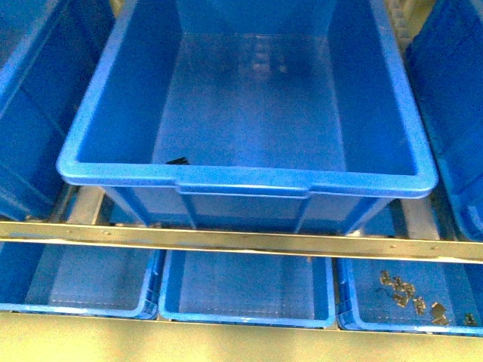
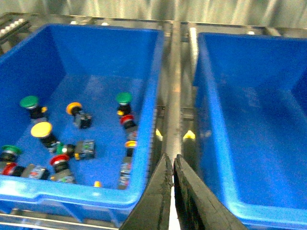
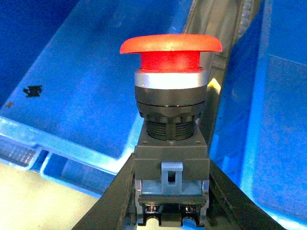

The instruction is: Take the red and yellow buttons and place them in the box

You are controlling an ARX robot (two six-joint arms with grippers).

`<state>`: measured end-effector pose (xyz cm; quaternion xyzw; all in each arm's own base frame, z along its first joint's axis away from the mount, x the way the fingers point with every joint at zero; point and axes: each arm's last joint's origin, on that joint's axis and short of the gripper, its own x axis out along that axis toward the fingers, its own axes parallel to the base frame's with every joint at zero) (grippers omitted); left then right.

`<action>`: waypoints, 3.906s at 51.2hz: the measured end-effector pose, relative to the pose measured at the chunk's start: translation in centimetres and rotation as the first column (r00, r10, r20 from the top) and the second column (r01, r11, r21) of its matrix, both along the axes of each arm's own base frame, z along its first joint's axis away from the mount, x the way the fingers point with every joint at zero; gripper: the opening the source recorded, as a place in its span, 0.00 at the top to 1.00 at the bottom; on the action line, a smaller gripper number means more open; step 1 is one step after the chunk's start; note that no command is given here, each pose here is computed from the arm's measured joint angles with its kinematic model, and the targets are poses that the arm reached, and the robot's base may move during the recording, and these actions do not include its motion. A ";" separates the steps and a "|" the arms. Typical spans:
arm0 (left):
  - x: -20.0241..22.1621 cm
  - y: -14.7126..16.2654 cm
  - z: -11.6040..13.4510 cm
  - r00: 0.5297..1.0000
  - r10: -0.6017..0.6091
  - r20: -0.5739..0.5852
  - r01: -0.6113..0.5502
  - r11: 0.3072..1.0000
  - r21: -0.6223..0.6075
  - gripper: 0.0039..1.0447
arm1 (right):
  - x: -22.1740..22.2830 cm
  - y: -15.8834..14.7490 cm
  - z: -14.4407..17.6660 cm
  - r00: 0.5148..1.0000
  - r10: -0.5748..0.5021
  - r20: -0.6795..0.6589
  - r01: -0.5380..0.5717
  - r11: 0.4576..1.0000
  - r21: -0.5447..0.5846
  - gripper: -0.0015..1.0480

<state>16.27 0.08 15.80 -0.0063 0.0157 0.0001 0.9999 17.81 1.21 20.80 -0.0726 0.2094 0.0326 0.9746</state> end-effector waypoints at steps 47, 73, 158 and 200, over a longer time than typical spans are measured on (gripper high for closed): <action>-4.7 -0.1 1.6 0.999 0.001 0.054 -0.001 1.000 0.002 0.98 | 2.4 4.4 -0.1 0.998 0.056 -0.003 -0.056 0.998 0.016 0.74; -5.4 -0.1 1.5 0.998 0.001 0.056 -0.001 1.000 0.002 0.72 | 5.3 7.2 -0.8 0.991 0.130 -0.011 -0.129 0.991 0.037 0.74; -5.4 -0.1 1.5 0.998 0.001 0.057 -0.001 1.000 0.004 0.07 | 34.5 11.4 -13.6 0.898 -0.331 -0.291 0.394 0.899 0.193 0.35; -5.4 -0.1 1.5 0.998 0.001 0.057 -0.001 1.000 0.004 0.07 | 9.3 0.7 -2.0 0.960 -0.231 -0.161 0.278 0.867 0.413 0.06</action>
